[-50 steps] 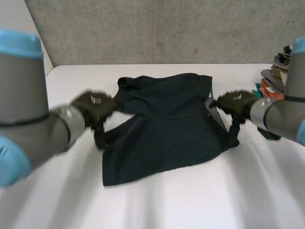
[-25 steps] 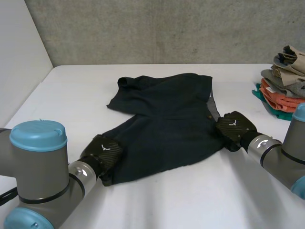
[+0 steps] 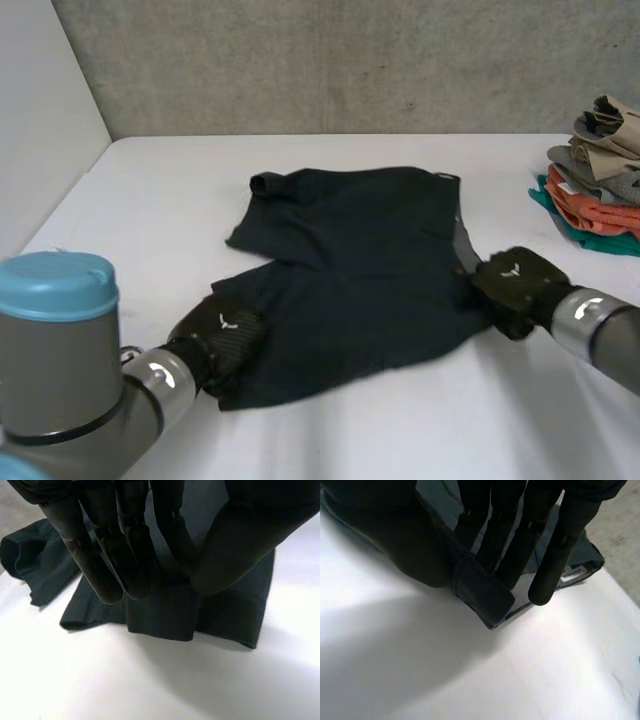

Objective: Fold the laundry.

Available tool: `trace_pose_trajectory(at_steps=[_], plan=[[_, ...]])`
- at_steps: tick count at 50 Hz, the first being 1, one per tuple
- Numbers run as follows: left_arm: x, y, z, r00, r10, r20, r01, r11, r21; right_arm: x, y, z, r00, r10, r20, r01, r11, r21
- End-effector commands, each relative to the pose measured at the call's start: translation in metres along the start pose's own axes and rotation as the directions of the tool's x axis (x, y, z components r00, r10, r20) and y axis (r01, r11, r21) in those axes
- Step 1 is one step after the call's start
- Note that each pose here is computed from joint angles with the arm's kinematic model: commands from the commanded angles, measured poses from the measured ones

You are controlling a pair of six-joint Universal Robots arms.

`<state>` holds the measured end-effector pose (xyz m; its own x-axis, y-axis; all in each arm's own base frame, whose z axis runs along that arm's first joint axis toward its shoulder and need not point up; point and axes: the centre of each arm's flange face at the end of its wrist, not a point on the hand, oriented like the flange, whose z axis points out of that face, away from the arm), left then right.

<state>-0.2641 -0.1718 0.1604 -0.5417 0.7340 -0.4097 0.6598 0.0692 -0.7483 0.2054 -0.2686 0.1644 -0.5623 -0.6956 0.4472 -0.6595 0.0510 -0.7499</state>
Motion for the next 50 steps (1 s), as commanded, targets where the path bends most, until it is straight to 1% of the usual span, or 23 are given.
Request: trace_pose_trajectory(at_steps=[1,3,5,7,11,12,15,17,18,20,21,24,25,28,33,38,43,46,50], plan=[[0.005,-0.007,-0.042,0.988,0.035,-0.152,-0.046,0.997,-0.069,-0.009,-0.009,-0.069,0.978,-0.087,0.190,0.122,0.976,-0.182],[0.001,-0.008,-0.042,0.987,0.024,-0.159,-0.037,0.996,-0.079,-0.013,-0.010,-0.075,0.970,-0.085,0.230,0.130,0.973,-0.192],[-0.006,-0.013,-0.039,0.989,0.030,-0.146,-0.039,0.998,-0.058,-0.014,-0.015,-0.074,0.967,-0.078,0.244,0.120,0.979,-0.163],[-0.011,-0.017,-0.035,0.991,0.039,-0.127,-0.044,0.998,-0.034,-0.015,-0.019,-0.071,0.968,-0.065,0.241,0.101,0.985,-0.141],[-0.019,-0.024,-0.006,0.994,0.061,-0.088,-0.060,0.998,0.010,-0.011,-0.025,-0.051,0.981,0.025,0.195,-0.002,0.993,-0.120],[-0.024,-0.027,0.007,0.996,0.064,-0.066,-0.063,0.998,0.024,-0.008,-0.026,-0.041,0.983,0.072,0.171,-0.052,0.992,-0.115],[-0.029,-0.035,0.024,0.996,0.076,-0.036,-0.074,0.996,0.046,0.000,-0.029,-0.024,0.981,0.144,0.128,-0.132,0.986,-0.099],[-0.034,-0.047,0.041,0.996,0.089,0.000,-0.089,0.993,0.076,0.005,-0.032,-0.006,0.976,0.201,0.080,-0.195,0.978,-0.079],[-0.041,-0.058,0.055,0.995,0.096,0.036,-0.100,0.990,0.105,0.011,-0.033,0.006,0.972,0.233,0.036,-0.230,0.971,-0.066],[-0.046,-0.067,0.065,0.993,0.100,0.063,-0.107,0.986,0.130,0.018,-0.034,0.017,0.967,0.256,-0.020,-0.256,0.965,-0.046],[-0.053,-0.079,0.077,0.990,0.100,0.098,-0.115,0.981,0.159,0.025,-0.036,0.028,0.959,0.274,-0.076,-0.276,0.961,-0.021],[-0.064,-0.099,0.092,0.983,0.093,0.157,-0.125,0.969,0.211,0.037,-0.037,0.043,0.941,0.299,-0.159,-0.300,0.954,0.016],[-0.072,-0.112,0.101,0.977,0.081,0.198,-0.130,0.960,0.248,0.043,-0.040,0.052,0.927,0.316,-0.203,-0.314,0.949,0.043],[-0.085,-0.134,0.119,0.964,0.035,0.262,-0.120,0.941,0.316,0.049,-0.043,0.066,0.907,0.334,-0.258,-0.325,0.943,0.076],[-0.093,-0.149,0.143,0.951,-0.032,0.308,-0.092,0.921,0.377,0.056,-0.049,0.089,0.876,0.353,-0.328,-0.318,0.935,0.157],[-0.088,-0.144,0.167,0.945,-0.052,0.324,-0.085,0.915,0.394,0.063,-0.051,0.110,0.843,0.367,-0.393,-0.295,0.926,0.234],[-0.087,-0.129,0.189,0.924,-0.077,0.374,-0.092,0.906,0.413,0.065,-0.049,0.129,0.804,0.380,-0.458,-0.263,0.917,0.299],[-0.085,-0.122,0.197,0.923,-0.084,0.376,-0.084,0.909,0.409,0.063,-0.048,0.134,0.796,0.381,-0.470,-0.251,0.915,0.317],[-0.080,-0.119,0.206,0.923,-0.088,0.375,-0.092,0.896,0.434,0.061,-0.047,0.143,0.787,0.381,-0.485,-0.227,0.910,0.347]])
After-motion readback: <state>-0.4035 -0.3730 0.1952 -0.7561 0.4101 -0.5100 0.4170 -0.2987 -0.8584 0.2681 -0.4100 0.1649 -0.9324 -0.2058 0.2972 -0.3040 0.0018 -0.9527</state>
